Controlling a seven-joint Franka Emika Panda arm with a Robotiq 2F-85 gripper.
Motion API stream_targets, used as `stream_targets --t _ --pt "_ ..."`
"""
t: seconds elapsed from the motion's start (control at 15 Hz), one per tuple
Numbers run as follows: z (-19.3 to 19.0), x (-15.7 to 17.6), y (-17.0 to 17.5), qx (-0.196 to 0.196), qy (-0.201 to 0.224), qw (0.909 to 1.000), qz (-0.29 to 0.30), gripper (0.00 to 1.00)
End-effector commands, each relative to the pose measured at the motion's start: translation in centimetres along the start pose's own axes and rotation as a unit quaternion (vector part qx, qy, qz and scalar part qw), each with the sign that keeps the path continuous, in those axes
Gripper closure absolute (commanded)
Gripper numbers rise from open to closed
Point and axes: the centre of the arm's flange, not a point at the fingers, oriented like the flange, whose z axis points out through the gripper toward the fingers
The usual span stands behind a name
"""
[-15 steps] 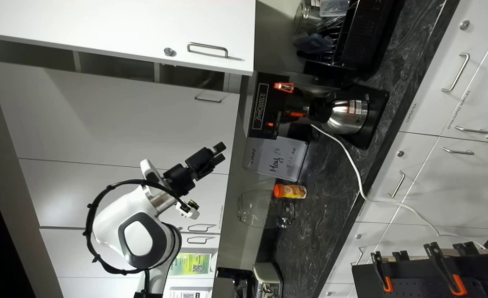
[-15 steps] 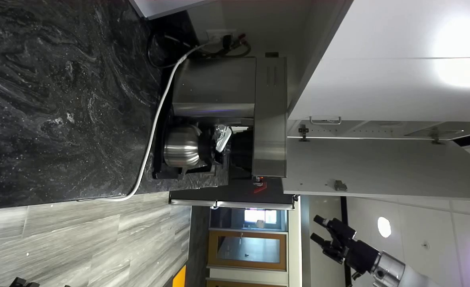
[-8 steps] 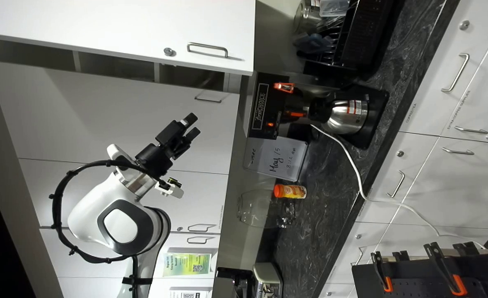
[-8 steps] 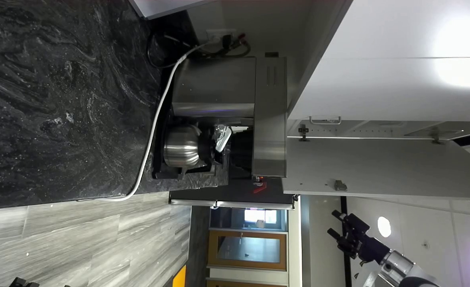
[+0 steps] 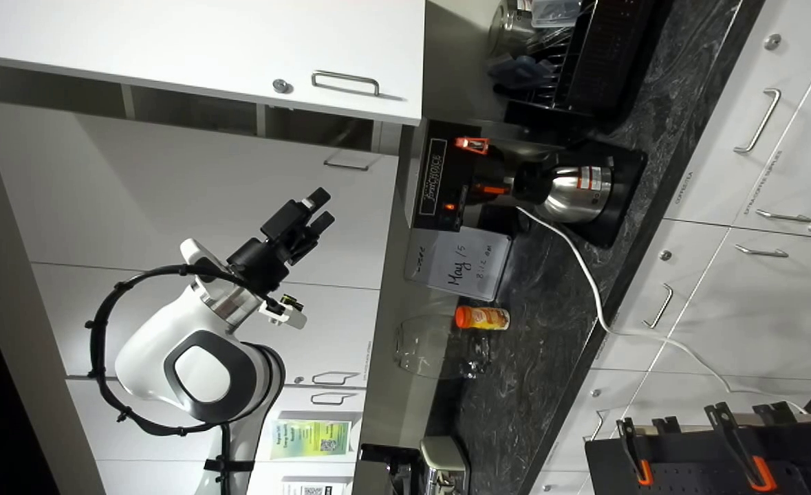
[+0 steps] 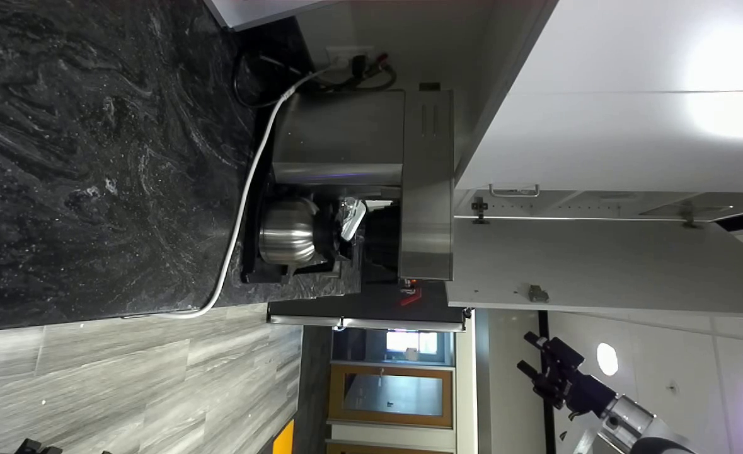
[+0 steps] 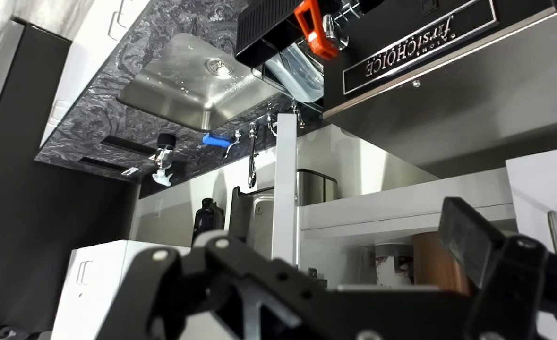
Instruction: Close the right door of the top cabinet to the right
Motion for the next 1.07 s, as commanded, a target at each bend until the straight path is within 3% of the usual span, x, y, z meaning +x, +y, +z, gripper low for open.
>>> stream_targets --t 0.0,0.4,0.73,0.93,1.0 --pt "-0.7 2.2 1.7 -0.003 0.027 0.9995 0.015 0.0" --pt "-1.1 6.9 7.9 0.013 0.043 0.9981 0.042 0.0" --pt "1.5 9.6 12.2 0.091 0.01 0.9947 0.046 0.0" --pt "3.3 9.9 12.3 0.172 -0.031 0.9843 0.023 0.0" --pt "2.4 7.5 11.3 0.138 -0.01 0.9896 0.038 0.0"
